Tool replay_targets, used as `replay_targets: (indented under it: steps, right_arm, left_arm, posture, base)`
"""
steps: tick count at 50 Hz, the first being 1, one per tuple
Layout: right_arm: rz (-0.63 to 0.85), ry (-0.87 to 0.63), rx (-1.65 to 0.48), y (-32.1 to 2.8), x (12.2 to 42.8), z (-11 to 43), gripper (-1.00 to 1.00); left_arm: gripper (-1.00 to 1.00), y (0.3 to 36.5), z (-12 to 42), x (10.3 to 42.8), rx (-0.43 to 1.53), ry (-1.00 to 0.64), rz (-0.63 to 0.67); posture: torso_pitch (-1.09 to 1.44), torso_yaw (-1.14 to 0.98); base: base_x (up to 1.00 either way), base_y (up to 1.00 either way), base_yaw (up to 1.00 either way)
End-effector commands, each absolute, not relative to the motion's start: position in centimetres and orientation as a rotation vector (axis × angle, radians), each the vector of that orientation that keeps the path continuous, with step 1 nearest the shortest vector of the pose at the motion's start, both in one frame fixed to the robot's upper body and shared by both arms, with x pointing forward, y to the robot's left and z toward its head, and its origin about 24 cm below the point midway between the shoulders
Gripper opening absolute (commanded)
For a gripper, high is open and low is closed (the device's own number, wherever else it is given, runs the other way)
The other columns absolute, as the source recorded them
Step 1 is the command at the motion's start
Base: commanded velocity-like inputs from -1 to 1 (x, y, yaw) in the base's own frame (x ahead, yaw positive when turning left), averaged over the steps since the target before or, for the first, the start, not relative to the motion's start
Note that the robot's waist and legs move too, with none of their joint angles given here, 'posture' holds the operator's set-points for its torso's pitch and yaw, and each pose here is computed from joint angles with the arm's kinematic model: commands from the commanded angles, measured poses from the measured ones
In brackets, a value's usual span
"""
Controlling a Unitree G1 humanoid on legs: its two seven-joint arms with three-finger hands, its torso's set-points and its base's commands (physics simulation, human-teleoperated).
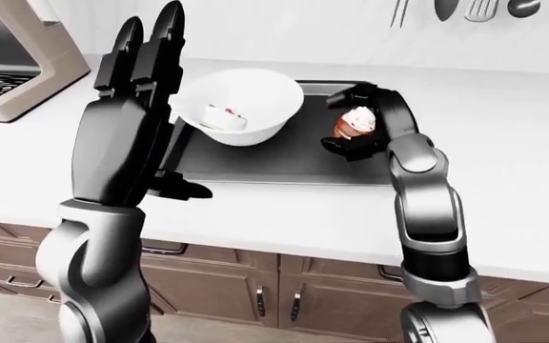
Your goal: Pick up the bowl with cake and place it on the tray. Pick up the cupcake and place it on the tray.
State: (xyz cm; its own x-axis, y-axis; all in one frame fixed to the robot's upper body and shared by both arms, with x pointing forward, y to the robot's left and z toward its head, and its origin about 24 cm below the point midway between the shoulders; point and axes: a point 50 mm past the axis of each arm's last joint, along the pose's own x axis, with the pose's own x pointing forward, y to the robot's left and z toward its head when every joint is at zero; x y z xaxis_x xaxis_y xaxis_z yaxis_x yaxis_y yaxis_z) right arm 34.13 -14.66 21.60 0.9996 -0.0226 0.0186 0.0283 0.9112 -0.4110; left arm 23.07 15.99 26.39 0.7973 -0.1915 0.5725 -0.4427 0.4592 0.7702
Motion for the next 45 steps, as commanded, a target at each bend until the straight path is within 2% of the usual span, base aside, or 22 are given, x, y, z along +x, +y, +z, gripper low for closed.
replay_targets:
  steps: [1, 6, 11, 13, 14, 22, 36, 41, 45]
  right_arm:
    - [-0.036, -0.110, -0.435, -14.4, 33.8, 23.6, 0.01]
    - [-0.029, -0.101, -0.436, -14.4, 34.0, 23.3, 0.02]
    - [-0.029, -0.090, -0.446, -14.4, 34.1, 22.9, 0.14]
    - [-0.027, -0.084, -0.450, -14.4, 34.2, 22.8, 0.23]
    - [-0.026, -0.080, -0.454, -14.4, 34.1, 22.7, 0.36]
    - [-0.021, -0.057, -0.463, -14.5, 34.4, 22.0, 0.61]
    - [-0.043, -0.096, -0.444, -15.3, 33.2, 24.2, 0.51]
    - [-0.051, -0.142, -0.430, -15.6, 31.7, 26.2, 0.48]
    - [-0.056, -0.198, -0.414, -15.9, 29.2, 28.3, 0.45]
  left_arm:
    - [1.00, 15.9, 27.3, 22.5, 1.103, -0.724, 0.205]
    - [1.00, 16.0, 27.3, 22.4, 1.103, -0.726, 0.205]
    - [1.00, 16.0, 27.4, 22.4, 1.101, -0.724, 0.207]
    - [1.00, 16.0, 27.4, 22.4, 1.101, -0.724, 0.207]
    - [1.00, 16.1, 27.4, 22.4, 1.100, -0.724, 0.208]
    - [1.00, 16.2, 27.3, 22.4, 1.098, -0.722, 0.210]
    - [1.00, 16.3, 27.1, 22.4, 1.096, -0.722, 0.210]
    - [1.00, 16.2, 27.1, 22.5, 1.096, -0.722, 0.209]
    - [1.00, 16.2, 27.1, 22.5, 1.095, -0.722, 0.208]
  posture:
    - [0.00, 0.00]
    - [0.00, 0.00]
    - [0.00, 0.00]
    - [0.00, 0.00]
    - [0.00, 0.00]
    - [0.00, 0.00]
    - [0.00, 0.00]
    - [0.00, 0.00]
    - [0.00, 0.00]
  base:
    - [0.00, 0.00, 0.00]
    - [0.00, 0.00, 0.00]
    - [0.00, 0.00, 0.00]
    - [0.00, 0.00, 0.00]
    - [0.00, 0.00, 0.00]
    - [0.00, 0.00, 0.00]
    - [0.00, 0.00, 0.00]
    - [0.00, 0.00, 0.00]
    - [0.00, 0.00, 0.00]
